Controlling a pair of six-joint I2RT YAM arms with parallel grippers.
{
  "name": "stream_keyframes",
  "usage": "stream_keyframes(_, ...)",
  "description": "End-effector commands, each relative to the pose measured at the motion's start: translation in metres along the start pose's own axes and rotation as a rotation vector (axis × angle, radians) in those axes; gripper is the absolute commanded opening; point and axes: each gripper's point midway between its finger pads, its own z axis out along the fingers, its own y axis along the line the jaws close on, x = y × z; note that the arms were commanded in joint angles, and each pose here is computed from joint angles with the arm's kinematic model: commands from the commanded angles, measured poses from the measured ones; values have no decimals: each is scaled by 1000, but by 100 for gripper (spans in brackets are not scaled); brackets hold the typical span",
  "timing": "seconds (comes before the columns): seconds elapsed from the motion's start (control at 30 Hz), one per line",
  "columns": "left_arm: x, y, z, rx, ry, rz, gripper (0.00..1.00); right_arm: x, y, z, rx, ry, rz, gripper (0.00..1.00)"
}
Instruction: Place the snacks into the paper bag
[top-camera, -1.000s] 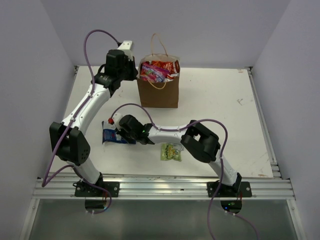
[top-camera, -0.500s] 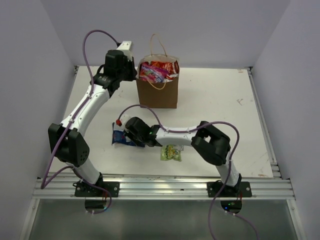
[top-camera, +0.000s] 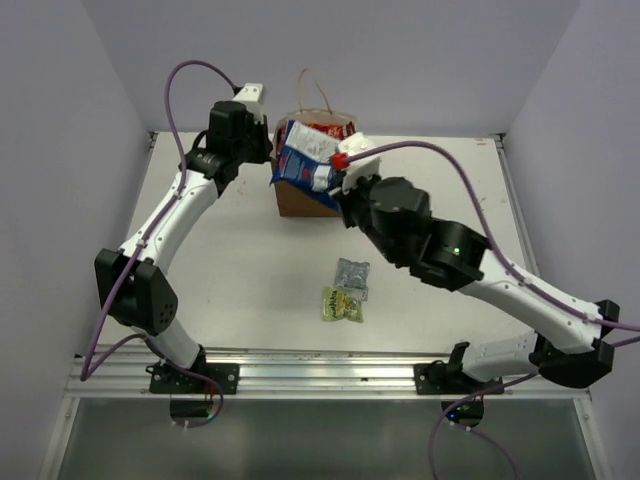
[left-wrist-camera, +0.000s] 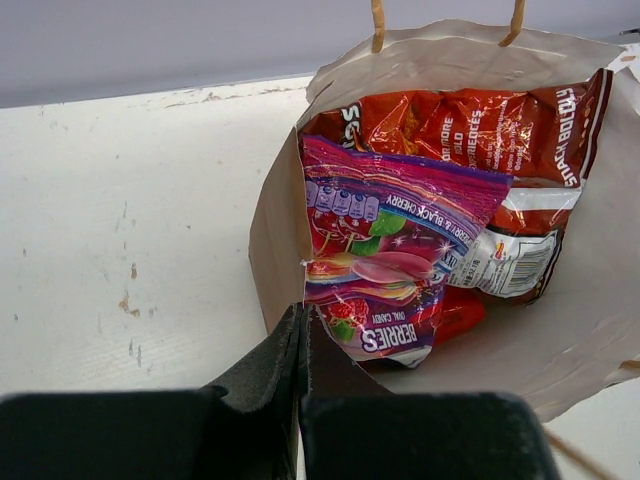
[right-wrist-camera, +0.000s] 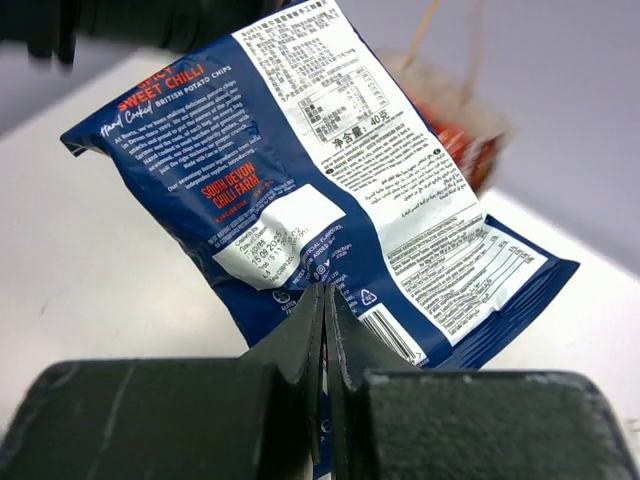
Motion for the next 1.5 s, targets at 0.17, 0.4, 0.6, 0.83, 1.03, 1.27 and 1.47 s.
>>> stream_keyframes(0.17,-39,-2,-18,22,-128,-6,0,-89,-88,14,230,-206,-59,0)
stream_keyframes(0.4,-36,1,-17,6,-122,-3,0,-93,-118,122,243,-241,-87,0)
stream_keyframes(0.6,-33,2,-13,3,-114,2,0,-46,-121,203,181,-134,-77,0)
stream_keyframes(0.83,-33,3,-12,1,-114,3,0,11,-123,230,145,34,-140,0)
stream_keyframes(1.03,-37,3,-16,5,-125,3,0,22,-115,211,44,129,-168,0)
stream_keyframes(1.27,-39,2,-19,12,-132,-1,0,20,-97,196,-115,201,-199,0)
stream_keyframes(1.47,-42,2,-23,12,-143,2,0,59,-87,188,-209,348,-196,0)
